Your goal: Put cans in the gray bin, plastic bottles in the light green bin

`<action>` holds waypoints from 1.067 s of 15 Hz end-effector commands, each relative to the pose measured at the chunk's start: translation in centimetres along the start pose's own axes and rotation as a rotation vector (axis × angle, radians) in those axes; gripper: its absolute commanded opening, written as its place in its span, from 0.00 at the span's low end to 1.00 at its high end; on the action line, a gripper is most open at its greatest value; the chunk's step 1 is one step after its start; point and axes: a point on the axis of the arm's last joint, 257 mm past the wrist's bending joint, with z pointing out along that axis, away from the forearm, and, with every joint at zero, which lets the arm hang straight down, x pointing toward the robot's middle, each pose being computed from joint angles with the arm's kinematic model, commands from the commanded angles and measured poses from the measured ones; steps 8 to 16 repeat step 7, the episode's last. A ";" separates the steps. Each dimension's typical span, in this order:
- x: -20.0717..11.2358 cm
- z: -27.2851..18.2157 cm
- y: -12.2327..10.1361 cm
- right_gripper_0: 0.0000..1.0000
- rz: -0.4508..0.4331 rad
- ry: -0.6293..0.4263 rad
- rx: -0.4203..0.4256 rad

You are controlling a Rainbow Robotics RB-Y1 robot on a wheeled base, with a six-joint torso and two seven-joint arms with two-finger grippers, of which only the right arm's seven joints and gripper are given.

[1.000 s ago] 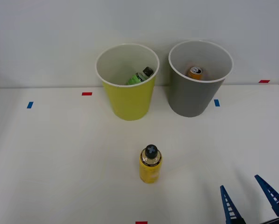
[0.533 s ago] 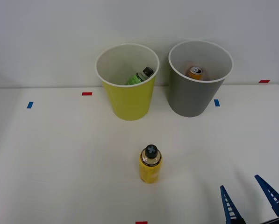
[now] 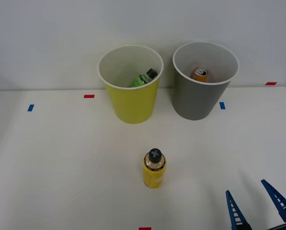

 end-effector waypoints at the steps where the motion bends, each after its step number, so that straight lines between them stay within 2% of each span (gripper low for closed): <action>1: 0.0 0.0 0.0 1.00 0.000 0.000 0.000; 16: 0.0 0.0 0.0 1.00 0.000 0.000 0.000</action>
